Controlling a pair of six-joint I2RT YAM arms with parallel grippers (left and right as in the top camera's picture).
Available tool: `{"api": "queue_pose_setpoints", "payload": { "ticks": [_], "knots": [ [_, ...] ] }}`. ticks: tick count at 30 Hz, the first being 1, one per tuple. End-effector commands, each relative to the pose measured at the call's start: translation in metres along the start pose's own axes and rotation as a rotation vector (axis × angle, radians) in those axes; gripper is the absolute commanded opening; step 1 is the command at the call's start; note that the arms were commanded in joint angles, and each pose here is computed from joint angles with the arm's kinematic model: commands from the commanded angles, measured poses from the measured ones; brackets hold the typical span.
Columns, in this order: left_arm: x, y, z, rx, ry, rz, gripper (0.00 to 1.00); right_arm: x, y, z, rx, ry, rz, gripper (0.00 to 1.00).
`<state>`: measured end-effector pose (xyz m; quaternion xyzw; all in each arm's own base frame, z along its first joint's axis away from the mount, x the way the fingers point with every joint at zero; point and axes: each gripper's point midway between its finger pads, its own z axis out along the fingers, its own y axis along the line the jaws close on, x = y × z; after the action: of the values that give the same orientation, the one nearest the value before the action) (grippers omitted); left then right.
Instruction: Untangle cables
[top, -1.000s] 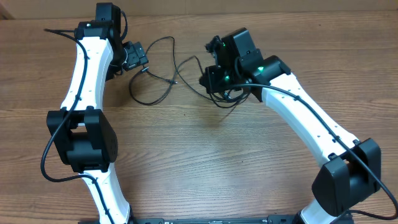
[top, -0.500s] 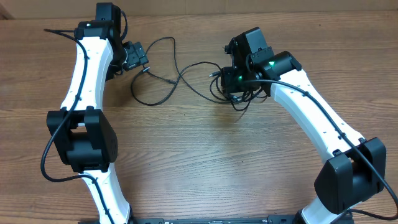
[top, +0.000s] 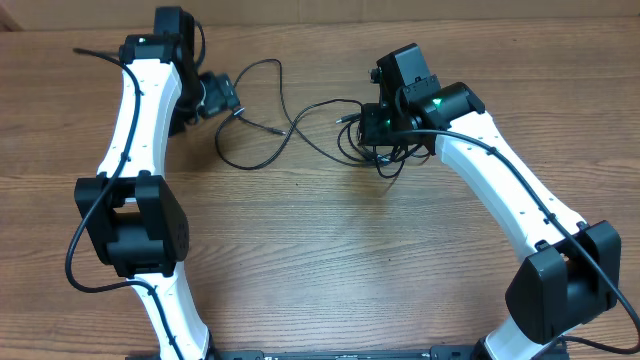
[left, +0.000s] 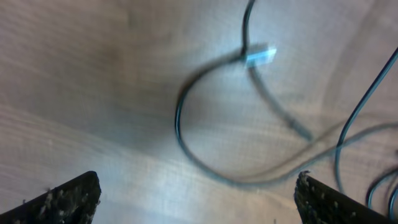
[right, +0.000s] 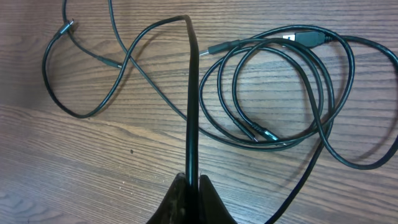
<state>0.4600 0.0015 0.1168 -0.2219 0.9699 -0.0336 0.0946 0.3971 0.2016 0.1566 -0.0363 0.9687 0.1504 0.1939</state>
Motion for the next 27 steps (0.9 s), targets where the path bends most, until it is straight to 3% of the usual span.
{"api": "queue_pose_setpoints", "payload": {
  "ticks": [1, 4, 5, 6, 9, 18, 27],
  "knots": [
    [0.019, -0.024, 0.006, 0.108, 0.095, -0.008, 1.00, -0.005, -0.002, -0.009, 0.010, -0.027, 0.010, 0.04],
    [0.027, -0.035, 0.009, 0.129, 0.115, 0.043, 1.00, -0.006, -0.005, -0.009, 0.013, -0.028, 0.016, 0.04],
    [0.030, -0.039, 0.010, 0.131, 0.119, 0.086, 0.96, -0.006, -0.008, -0.009, 0.017, -0.026, 0.022, 0.04],
    [0.039, -0.049, 0.014, 0.136, 0.131, 0.192, 0.82, -0.006, -0.010, -0.010, 0.020, -0.025, 0.027, 0.04],
    [0.056, -0.071, 0.018, 0.181, 0.169, 0.318, 0.79, -0.006, -0.018, -0.010, 0.030, -0.018, 0.042, 0.04],
    [0.091, -0.115, 0.028, 0.270, 0.239, 0.411, 0.92, 0.000, -0.044, -0.014, 0.068, 0.024, 0.105, 0.04],
    [0.143, -0.168, 0.046, 0.742, 0.532, 0.443, 0.95, 0.002, -0.060, -0.017, 0.078, 0.045, 0.180, 0.04]
  ]
}}
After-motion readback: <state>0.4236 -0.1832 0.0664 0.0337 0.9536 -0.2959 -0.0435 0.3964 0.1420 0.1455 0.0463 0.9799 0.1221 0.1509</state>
